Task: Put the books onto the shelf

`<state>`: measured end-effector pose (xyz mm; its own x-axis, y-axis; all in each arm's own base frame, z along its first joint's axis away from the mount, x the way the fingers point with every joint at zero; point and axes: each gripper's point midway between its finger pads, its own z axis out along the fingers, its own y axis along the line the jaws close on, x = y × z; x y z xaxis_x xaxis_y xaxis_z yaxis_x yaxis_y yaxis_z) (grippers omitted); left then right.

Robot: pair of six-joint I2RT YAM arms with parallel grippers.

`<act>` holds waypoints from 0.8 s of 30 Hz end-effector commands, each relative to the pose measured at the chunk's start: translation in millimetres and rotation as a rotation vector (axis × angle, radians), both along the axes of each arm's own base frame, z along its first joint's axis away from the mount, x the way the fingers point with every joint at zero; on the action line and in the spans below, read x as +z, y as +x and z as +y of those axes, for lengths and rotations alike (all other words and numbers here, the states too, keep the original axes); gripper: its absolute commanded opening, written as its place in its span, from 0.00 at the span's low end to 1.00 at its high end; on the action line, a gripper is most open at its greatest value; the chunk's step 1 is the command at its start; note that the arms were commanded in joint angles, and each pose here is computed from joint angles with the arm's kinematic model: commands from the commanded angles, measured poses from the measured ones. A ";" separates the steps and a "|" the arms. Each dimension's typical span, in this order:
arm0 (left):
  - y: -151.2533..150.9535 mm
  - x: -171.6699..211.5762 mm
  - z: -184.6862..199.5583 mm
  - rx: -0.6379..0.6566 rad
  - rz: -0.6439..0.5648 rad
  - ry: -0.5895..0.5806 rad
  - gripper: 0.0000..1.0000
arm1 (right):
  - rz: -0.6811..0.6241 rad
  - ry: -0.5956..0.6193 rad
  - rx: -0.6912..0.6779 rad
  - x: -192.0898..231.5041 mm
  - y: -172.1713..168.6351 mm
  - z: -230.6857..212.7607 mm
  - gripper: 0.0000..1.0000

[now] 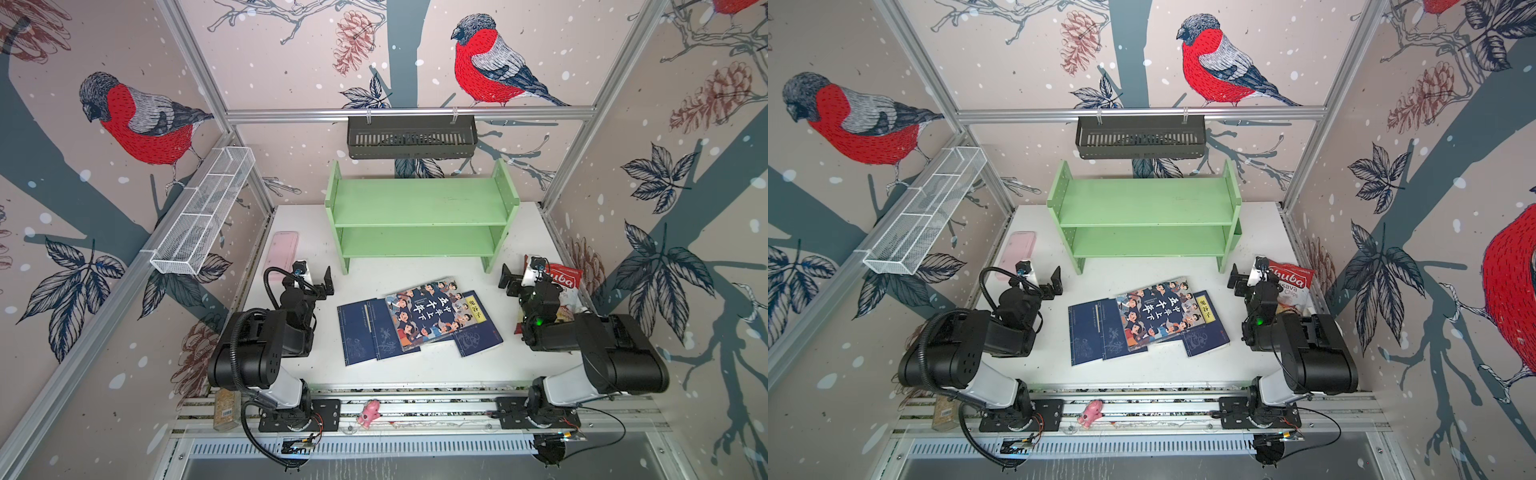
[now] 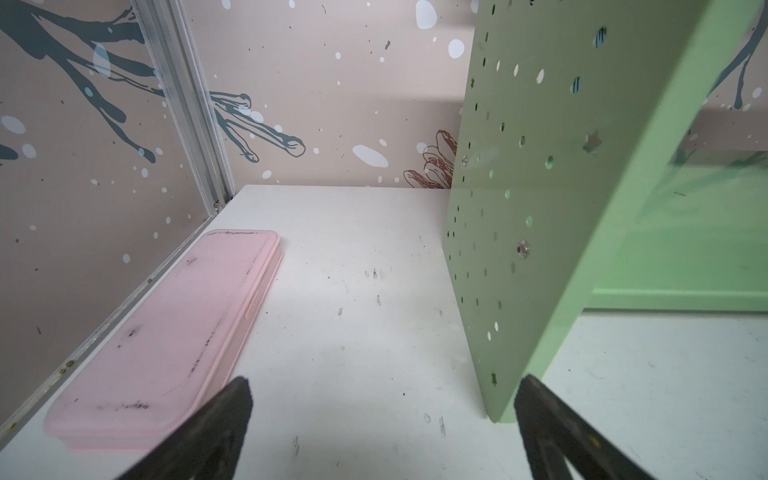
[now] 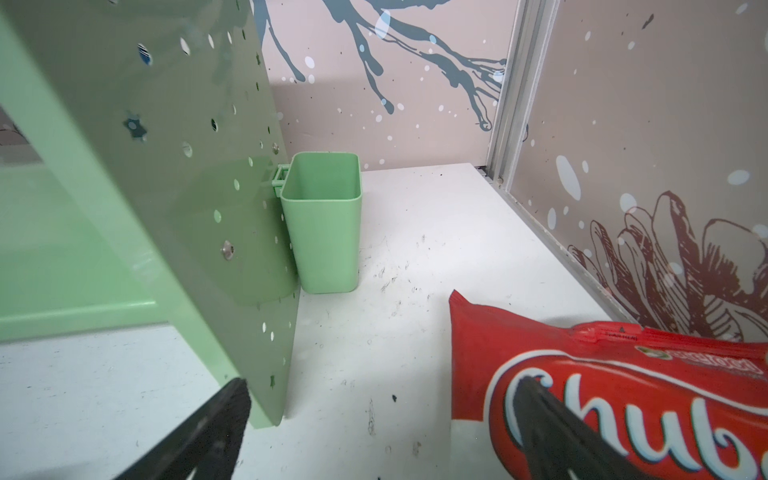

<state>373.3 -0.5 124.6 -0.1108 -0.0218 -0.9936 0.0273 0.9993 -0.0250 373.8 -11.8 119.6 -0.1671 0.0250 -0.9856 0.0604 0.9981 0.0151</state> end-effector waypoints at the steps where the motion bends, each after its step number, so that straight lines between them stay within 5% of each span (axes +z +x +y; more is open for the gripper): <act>1: 1.5 6.3 0.5 0.002 -0.023 0.010 0.99 | -0.020 -0.002 0.009 5.3 0.8 1.2 1.00; 24: -8.2 12.3 -4.0 -0.020 -0.060 0.022 0.98 | -0.023 0.040 -0.123 24.3 -1.7 -22.9 1.00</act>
<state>368.6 -1.3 122.1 -0.1161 -0.0202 -0.9930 0.0292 0.9993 -0.0237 372.8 -29.0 142.8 -0.1265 0.0625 -0.9900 0.1452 0.9884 0.0439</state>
